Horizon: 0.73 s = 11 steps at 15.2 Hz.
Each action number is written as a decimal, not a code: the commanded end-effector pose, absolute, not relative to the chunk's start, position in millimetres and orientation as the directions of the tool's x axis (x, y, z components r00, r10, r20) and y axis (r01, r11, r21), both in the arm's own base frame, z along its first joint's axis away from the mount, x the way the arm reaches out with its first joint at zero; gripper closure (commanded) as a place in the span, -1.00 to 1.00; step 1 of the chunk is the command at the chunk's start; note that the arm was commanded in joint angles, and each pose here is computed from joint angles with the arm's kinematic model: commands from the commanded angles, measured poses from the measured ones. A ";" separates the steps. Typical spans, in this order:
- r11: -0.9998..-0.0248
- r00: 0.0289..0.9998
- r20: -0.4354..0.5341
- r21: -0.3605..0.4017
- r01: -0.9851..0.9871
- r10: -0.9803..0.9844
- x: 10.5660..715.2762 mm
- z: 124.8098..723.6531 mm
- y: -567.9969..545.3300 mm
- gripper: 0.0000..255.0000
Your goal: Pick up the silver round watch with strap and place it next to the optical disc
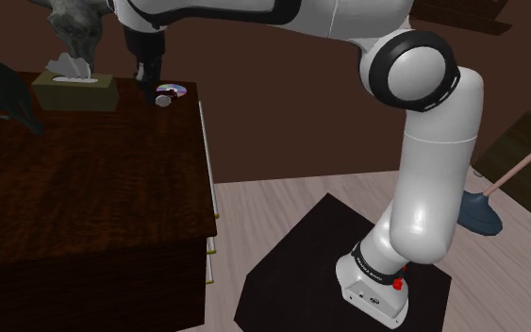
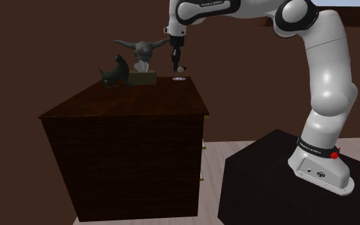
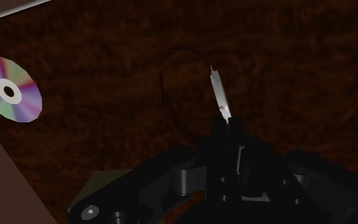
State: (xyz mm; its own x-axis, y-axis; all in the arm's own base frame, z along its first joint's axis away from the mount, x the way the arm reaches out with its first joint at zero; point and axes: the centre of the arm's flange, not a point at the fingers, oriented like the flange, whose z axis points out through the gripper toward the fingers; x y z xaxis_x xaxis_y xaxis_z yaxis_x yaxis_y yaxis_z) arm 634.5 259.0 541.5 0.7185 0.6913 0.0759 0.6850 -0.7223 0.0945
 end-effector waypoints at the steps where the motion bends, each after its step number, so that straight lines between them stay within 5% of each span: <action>1: -0.721 0.718 0.076 0.095 0.686 0.692 653.7 539.7 238.1 1.00; 11: -0.721 0.718 0.076 0.095 0.686 0.692 735.4 540.7 134.4 1.00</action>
